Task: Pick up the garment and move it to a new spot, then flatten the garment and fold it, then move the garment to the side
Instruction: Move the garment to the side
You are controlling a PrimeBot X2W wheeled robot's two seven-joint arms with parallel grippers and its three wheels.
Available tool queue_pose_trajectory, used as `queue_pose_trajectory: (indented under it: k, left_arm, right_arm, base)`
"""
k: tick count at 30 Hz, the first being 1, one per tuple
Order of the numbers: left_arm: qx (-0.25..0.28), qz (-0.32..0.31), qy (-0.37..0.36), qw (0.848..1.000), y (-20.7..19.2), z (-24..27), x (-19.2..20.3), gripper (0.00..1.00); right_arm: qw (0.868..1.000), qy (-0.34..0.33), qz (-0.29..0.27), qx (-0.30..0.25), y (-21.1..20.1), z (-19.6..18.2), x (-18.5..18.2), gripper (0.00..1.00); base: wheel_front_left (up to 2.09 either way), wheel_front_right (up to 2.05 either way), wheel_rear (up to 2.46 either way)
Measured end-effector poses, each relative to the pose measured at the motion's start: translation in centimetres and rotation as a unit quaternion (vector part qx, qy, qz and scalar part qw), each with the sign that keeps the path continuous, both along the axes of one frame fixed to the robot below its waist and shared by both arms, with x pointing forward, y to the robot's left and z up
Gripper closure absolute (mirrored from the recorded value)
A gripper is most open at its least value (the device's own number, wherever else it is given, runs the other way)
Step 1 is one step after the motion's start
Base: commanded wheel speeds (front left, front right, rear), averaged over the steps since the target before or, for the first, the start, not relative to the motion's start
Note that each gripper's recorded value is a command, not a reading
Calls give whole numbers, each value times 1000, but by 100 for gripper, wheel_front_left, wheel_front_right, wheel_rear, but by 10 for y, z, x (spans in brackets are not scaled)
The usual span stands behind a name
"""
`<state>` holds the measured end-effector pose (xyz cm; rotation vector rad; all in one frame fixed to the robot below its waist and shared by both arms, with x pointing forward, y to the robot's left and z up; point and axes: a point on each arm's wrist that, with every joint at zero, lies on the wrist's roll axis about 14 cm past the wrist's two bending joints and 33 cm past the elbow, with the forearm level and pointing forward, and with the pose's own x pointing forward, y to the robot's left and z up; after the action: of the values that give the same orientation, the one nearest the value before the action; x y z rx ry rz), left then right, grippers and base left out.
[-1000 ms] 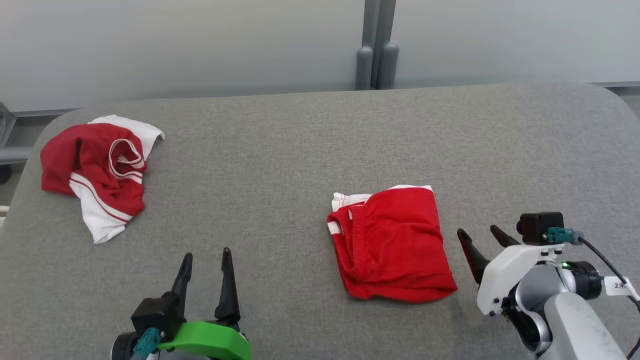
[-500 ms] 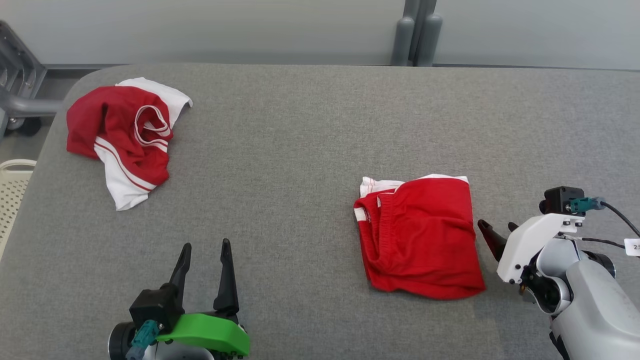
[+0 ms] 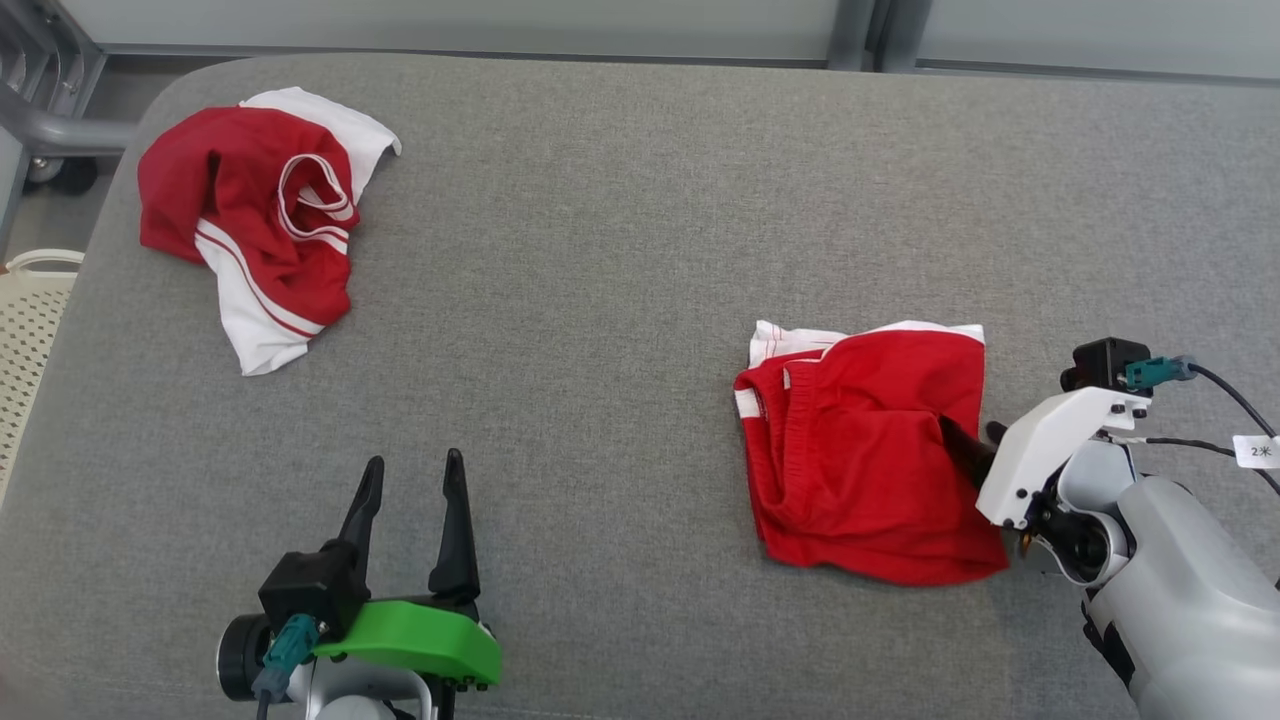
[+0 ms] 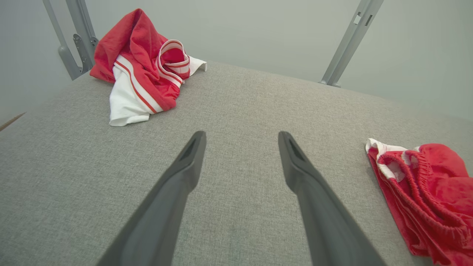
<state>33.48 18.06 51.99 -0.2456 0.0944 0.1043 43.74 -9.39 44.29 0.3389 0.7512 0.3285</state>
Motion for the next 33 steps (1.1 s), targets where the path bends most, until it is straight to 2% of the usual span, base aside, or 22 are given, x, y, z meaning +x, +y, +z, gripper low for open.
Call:
queue_pose_trajectory:
  k: [1,2,3,4,11,17,26,33]
  left_arm:
    - [0,0,0,1000,0,0,1,0]
    - [1,0,0,1000,0,0,2,0]
    - [1,0,0,1000,0,0,2,0]
    - [0,-2,0,1000,0,0,2,0]
    - [-1,-11,-14,1000,-5,7,9,0]
    - [4,-37,-30,999,-19,15,21,0]
    - [-6,-91,-50,995,-56,23,43,0]
    - [-17,-161,-60,985,-103,25,63,0]
  right_arm:
    - [1000,-1,2,1,1,0,1,58]
    - [1000,-2,3,0,2,0,2,67]
    - [1000,-3,5,-2,2,0,3,93]
    - [1000,-4,8,-6,1,0,3,100]
    - [999,-27,21,-30,-4,3,9,100]
    - [997,-56,12,-59,-29,14,19,100]
    - [990,-101,-40,-92,-86,45,32,100]
    - [982,-124,-91,-112,-136,70,31,100]
  base:
    - [0,0,0]
    - [0,0,0]
    - [0,0,0]
    - [0,0,0]
    - [0,0,0]
    - [0,0,0]
    - [0,0,0]
    - [0,0,0]
